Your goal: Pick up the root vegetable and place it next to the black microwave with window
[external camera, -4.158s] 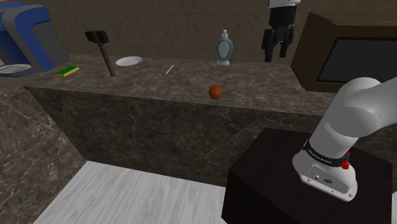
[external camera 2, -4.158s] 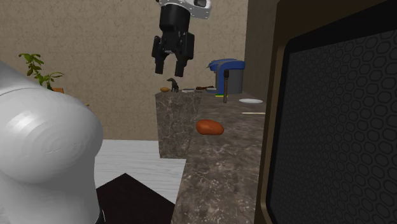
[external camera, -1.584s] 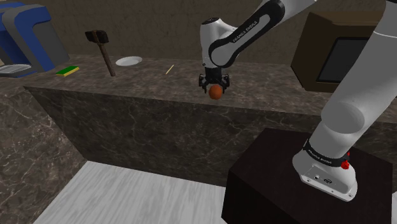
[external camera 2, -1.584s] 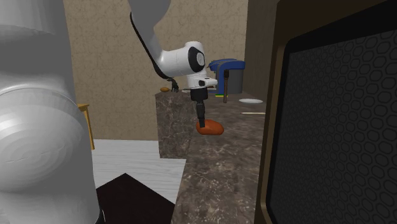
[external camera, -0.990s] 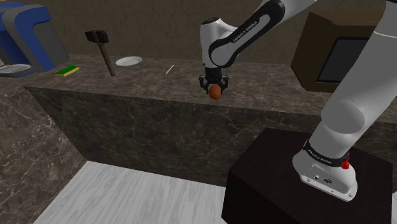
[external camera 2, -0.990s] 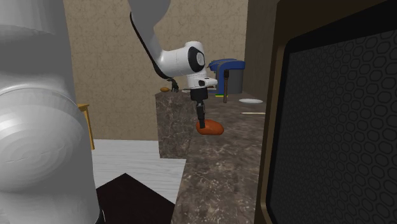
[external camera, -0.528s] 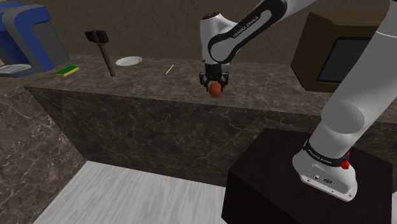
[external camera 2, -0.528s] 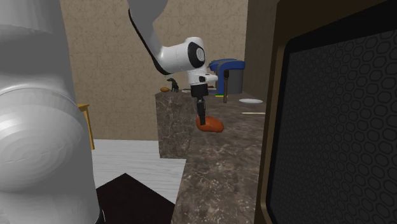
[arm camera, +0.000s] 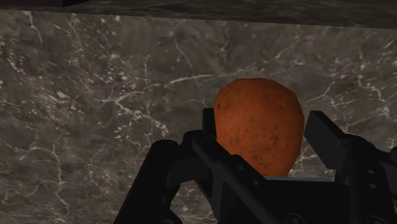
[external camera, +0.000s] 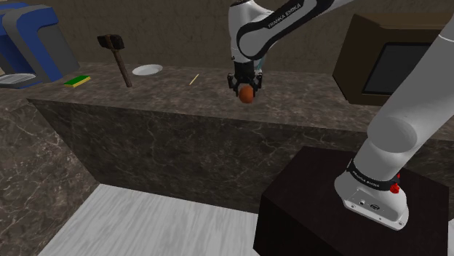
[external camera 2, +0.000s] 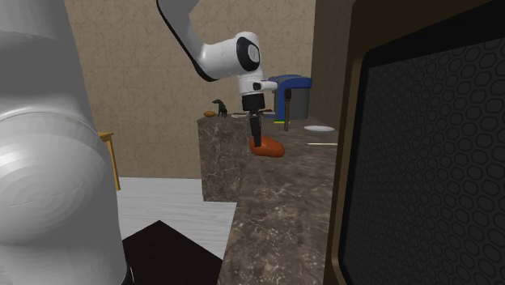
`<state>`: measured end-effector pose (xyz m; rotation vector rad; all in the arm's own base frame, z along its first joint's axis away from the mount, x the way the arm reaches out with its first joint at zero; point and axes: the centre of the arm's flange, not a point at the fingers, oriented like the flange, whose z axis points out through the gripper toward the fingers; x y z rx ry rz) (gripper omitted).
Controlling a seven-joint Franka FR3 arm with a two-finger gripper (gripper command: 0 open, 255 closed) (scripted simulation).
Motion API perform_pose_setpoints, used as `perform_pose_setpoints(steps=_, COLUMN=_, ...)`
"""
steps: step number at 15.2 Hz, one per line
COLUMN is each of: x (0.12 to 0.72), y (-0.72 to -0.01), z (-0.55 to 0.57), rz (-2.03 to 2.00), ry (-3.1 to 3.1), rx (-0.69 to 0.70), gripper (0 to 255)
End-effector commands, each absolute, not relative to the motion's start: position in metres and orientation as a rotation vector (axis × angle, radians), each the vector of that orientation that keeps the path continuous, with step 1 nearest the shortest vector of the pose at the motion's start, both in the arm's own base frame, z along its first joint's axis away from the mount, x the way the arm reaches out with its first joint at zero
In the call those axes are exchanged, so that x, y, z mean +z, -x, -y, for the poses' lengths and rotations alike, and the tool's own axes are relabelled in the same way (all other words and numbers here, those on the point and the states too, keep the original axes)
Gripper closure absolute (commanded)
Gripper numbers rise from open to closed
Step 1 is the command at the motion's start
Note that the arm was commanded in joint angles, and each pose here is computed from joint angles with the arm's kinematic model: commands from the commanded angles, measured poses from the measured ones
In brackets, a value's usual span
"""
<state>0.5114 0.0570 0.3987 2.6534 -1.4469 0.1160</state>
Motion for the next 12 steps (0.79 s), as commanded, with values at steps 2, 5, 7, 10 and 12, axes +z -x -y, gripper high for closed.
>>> perform_pose_setpoints(steps=2, x=0.415, y=-0.511, z=-0.057, rz=1.447, ry=-2.653, rx=0.116, gripper=255)
perform_pose_setpoints(steps=5, x=0.431, y=-0.511, z=-0.057, rz=1.447, ry=-2.653, rx=0.116, gripper=255)
perform_pose_setpoints(steps=7, x=0.441, y=-0.511, z=-0.057, rz=1.447, ry=-2.653, rx=0.116, gripper=255)
perform_pose_setpoints(steps=10, x=0.457, y=-0.511, z=-0.057, rz=1.447, ry=-2.653, rx=0.116, gripper=255)
perform_pose_setpoints(steps=12, x=0.468, y=-0.511, z=-0.057, rz=1.447, ry=-2.653, rx=0.116, gripper=255)
